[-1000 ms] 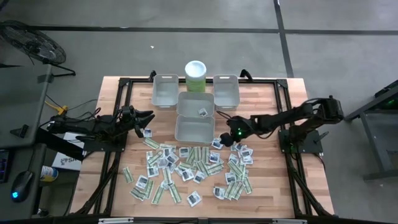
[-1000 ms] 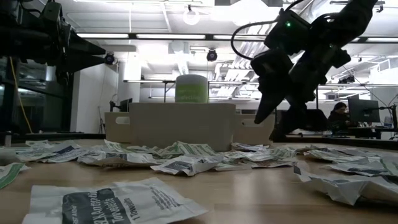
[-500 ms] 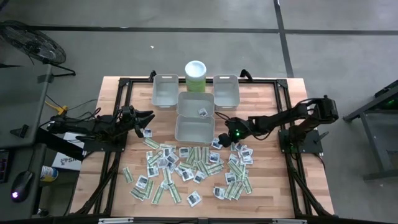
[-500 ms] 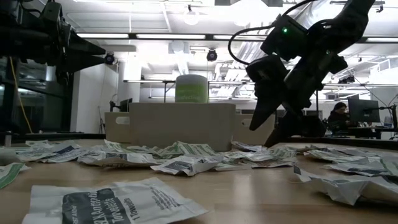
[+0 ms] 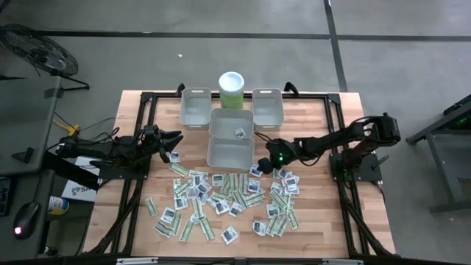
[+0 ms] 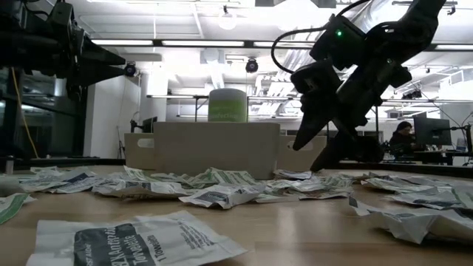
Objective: Pick & Place First Aid Supplies
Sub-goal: Put the alcohol pad into the top center bin
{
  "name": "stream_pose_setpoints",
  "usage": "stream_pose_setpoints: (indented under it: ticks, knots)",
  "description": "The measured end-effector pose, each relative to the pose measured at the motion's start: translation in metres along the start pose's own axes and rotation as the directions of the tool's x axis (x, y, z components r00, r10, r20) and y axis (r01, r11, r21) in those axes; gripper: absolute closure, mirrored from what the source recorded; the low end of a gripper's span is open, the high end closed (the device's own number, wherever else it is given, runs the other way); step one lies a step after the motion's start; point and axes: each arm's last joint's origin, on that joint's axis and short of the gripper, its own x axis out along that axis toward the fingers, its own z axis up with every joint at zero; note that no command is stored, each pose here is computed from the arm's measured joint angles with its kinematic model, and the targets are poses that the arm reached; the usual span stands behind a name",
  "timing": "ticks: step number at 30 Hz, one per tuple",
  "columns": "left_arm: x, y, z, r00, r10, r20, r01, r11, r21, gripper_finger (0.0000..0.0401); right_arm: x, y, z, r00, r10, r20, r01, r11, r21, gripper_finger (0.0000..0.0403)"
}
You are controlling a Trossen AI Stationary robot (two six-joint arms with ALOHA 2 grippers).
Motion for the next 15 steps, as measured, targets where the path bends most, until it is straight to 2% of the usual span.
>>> stream_pose_setpoints:
  ticks: [15]
  knots:
    - [0.0000,0.0000,0.0000,1.000,0.000,0.000,0.000,1.000,0.000,0.0270,0.0004,-0.0004,-0.0026,0.999,-0.029,0.021,0.029,1.000,-0.008,0.0183]
